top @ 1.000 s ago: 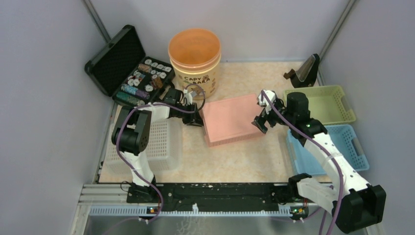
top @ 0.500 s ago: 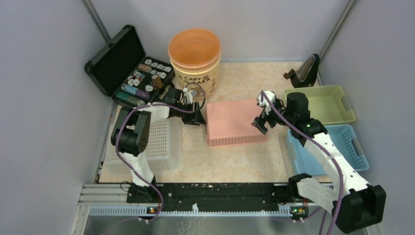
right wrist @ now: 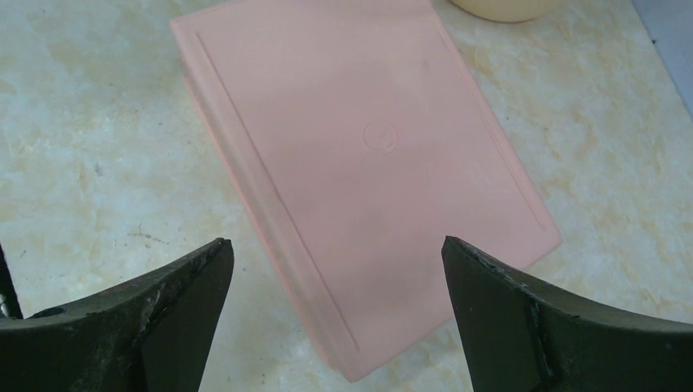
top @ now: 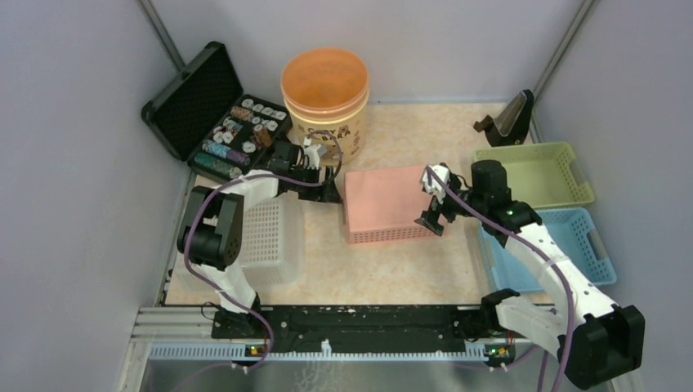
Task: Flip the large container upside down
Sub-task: Turn the container upside down at the center of the board, then move the container to the center of the board.
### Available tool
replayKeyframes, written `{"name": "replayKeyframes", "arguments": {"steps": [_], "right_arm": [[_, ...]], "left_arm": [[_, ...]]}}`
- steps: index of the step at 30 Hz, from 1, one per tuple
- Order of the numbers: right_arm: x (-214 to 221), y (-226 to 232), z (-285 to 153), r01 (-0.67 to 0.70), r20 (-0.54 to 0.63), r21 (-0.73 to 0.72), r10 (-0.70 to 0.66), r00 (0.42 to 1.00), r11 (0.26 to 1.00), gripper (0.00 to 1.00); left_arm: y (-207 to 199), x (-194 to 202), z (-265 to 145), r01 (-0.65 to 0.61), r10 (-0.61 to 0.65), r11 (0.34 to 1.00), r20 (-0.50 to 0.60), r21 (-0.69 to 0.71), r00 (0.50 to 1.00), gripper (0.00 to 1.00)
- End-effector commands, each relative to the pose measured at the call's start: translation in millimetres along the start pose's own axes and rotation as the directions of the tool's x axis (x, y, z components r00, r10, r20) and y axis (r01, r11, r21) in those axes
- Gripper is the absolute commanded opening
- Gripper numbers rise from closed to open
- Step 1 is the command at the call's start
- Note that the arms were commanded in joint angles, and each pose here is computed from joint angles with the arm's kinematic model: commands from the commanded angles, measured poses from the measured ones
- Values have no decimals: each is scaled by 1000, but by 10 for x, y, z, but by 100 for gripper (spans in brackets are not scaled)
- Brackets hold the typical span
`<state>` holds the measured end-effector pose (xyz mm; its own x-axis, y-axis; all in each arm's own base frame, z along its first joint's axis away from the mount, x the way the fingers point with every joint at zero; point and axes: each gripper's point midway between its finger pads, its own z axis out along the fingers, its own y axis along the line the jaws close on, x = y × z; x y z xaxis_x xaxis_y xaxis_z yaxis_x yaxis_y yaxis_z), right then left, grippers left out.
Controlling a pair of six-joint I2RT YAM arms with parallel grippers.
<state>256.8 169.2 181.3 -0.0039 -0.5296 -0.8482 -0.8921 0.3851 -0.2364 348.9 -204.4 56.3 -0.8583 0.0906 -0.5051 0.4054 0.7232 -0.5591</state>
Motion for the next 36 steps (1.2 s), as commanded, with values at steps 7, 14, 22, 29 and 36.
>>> {"name": "replayKeyframes", "arguments": {"steps": [7, 14, 22, 29, 36], "right_arm": [[-35, 185, 306, 190, -61, -10, -190, 980, 982, 99], [30, 334, 485, 281, -96, -22, -282, 955, 960, 99], [63, 345, 771, 285, -169, 20, -278, 946, 958, 99], [195, 184, 889, 220, -259, 100, -188, 947, 970, 99], [359, 64, 882, 190, -318, 138, -138, 938, 972, 99]], "left_arm": [[-285, -483, -493, -349, 350, 937, 95, -24, 932, 99], [-391, -141, -703, -496, 498, 866, -13, 69, 867, 99], [-547, 179, -982, -578, 587, 795, 6, 183, 810, 99], [-548, 137, -1149, -620, 615, 769, 84, 156, 784, 99], [-454, 115, -1219, -583, 575, 798, 102, 153, 812, 99]]}}
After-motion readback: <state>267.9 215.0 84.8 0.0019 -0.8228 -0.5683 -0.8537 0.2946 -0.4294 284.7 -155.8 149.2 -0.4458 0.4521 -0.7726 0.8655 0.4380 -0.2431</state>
